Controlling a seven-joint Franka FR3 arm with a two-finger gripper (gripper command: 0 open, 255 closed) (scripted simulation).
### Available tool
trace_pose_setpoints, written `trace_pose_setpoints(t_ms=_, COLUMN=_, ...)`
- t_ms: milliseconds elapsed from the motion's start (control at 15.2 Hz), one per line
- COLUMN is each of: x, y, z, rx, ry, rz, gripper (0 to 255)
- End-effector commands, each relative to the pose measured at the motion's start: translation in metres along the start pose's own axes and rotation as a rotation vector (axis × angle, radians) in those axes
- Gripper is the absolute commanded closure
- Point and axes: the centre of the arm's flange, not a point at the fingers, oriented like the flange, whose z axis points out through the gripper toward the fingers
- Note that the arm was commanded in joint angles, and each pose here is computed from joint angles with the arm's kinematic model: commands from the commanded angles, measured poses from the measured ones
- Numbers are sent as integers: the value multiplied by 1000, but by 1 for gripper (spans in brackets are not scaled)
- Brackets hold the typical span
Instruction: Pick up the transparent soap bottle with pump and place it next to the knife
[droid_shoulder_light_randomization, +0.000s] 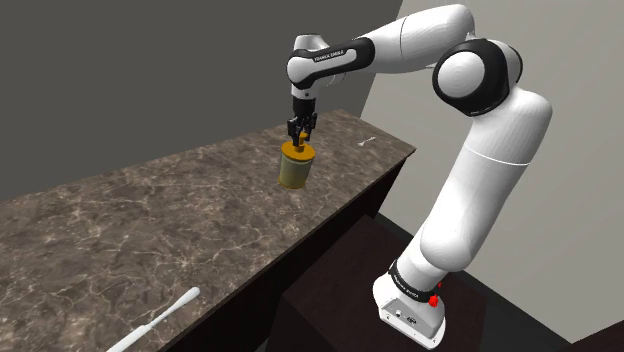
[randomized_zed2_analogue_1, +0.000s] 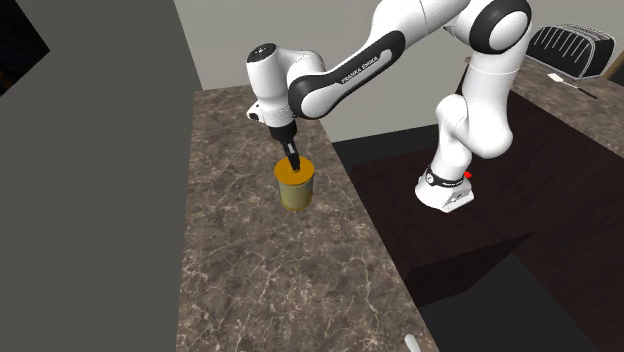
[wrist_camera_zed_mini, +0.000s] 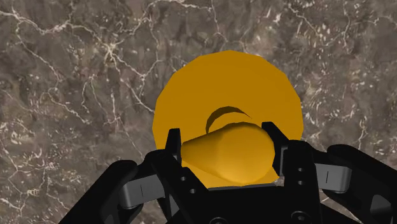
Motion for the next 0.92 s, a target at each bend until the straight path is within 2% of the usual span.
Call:
trace_pose_setpoints(t_ms=0, x=0, y=0, z=0, rx=0, ry=0, rz=0, gripper=255)
trace_pose_setpoints(t_ms=132, x=0, y=0, z=0, rx=0, ry=0, rz=0, gripper=255)
trace_pose_setpoints(t_ms=858, x=-9, y=1, z=-57, rx=0, ry=0, rz=0, gripper=255)
